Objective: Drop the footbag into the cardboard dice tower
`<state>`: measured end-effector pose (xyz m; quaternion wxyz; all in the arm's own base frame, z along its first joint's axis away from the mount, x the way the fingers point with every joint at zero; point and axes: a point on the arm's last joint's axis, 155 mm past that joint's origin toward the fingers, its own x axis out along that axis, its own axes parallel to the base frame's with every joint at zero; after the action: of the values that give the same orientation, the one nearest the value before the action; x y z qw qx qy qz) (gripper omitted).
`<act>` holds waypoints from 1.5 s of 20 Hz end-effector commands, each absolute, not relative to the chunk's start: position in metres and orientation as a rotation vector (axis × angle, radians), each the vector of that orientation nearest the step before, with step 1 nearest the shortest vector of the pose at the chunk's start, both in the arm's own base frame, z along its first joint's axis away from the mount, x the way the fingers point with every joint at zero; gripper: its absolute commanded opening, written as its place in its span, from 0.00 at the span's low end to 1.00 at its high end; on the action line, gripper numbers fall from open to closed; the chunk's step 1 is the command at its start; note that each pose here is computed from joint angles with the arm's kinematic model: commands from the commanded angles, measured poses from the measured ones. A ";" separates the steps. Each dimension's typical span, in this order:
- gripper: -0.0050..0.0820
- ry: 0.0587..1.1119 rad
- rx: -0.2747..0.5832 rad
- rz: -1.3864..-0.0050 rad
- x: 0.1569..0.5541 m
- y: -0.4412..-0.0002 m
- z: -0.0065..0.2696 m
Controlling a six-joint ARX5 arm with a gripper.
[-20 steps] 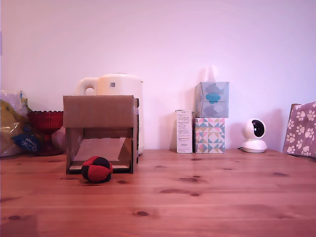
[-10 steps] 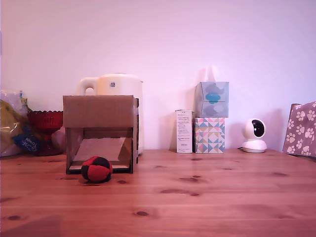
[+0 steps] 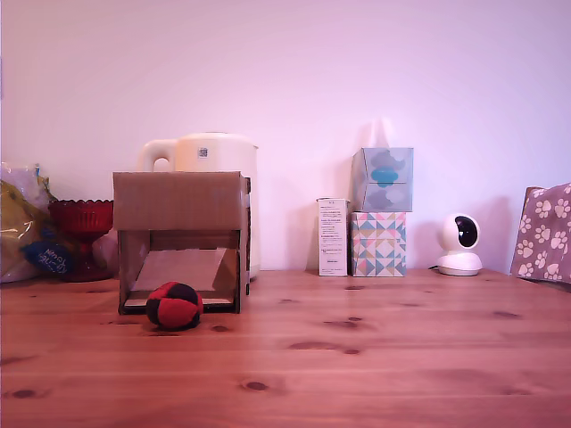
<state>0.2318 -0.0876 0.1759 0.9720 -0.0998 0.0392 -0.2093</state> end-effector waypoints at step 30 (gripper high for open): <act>0.89 0.345 -0.074 -0.603 0.353 -0.174 0.099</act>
<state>0.3552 -0.1724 0.1089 0.9424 -0.0432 0.1580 -0.2915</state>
